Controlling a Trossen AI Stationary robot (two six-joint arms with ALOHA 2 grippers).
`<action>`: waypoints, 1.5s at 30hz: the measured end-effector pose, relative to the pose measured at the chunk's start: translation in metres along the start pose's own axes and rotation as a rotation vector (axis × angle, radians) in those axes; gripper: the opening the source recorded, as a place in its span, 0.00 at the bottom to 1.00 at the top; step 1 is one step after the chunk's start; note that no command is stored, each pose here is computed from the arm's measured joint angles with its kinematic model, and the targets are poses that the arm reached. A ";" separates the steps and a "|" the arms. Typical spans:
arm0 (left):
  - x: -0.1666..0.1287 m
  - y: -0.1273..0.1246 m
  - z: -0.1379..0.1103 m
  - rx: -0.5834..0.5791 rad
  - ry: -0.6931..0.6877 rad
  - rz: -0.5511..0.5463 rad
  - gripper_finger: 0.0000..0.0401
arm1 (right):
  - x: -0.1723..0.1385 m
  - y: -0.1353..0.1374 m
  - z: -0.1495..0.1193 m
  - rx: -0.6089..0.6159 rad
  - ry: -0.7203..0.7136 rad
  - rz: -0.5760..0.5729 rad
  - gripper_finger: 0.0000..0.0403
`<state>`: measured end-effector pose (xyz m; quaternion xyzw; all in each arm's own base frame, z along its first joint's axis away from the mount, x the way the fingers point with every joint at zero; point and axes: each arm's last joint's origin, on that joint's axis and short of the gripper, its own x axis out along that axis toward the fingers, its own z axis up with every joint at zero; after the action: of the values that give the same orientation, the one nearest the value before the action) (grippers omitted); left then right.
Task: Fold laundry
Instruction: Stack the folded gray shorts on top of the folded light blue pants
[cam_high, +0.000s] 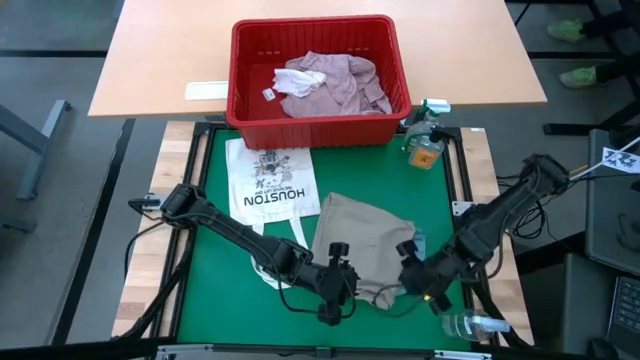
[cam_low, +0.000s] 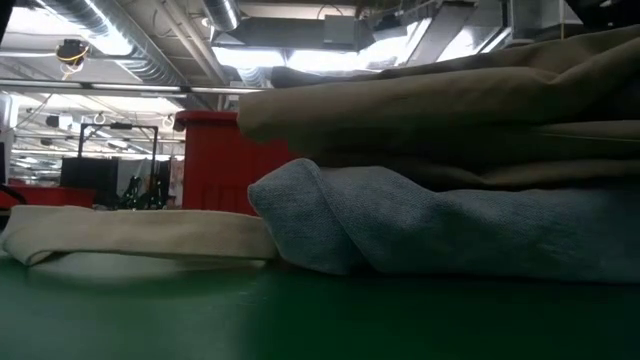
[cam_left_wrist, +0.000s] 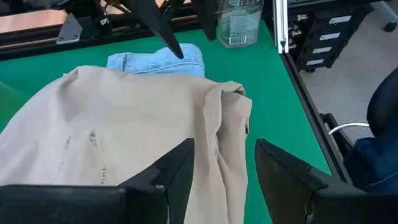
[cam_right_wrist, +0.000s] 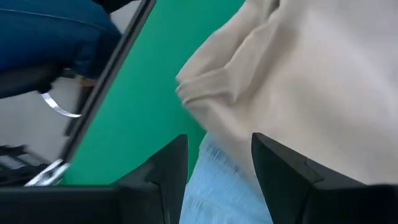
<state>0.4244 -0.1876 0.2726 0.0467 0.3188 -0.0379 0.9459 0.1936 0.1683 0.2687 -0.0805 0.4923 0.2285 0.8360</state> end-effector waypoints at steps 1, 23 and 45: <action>0.000 0.000 0.000 -0.001 0.000 0.000 0.41 | 0.004 0.003 0.001 -0.019 -0.007 -0.019 0.44; 0.000 0.000 -0.001 -0.076 0.004 0.001 0.41 | 0.060 0.017 0.005 -0.215 0.078 -0.078 0.44; -0.002 -0.009 -0.002 -0.065 0.005 -0.013 0.41 | 0.083 0.016 0.003 -0.261 0.192 -0.173 0.05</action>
<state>0.4209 -0.1957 0.2714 0.0141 0.3225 -0.0337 0.9459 0.2226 0.2089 0.2007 -0.2517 0.5274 0.2089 0.7842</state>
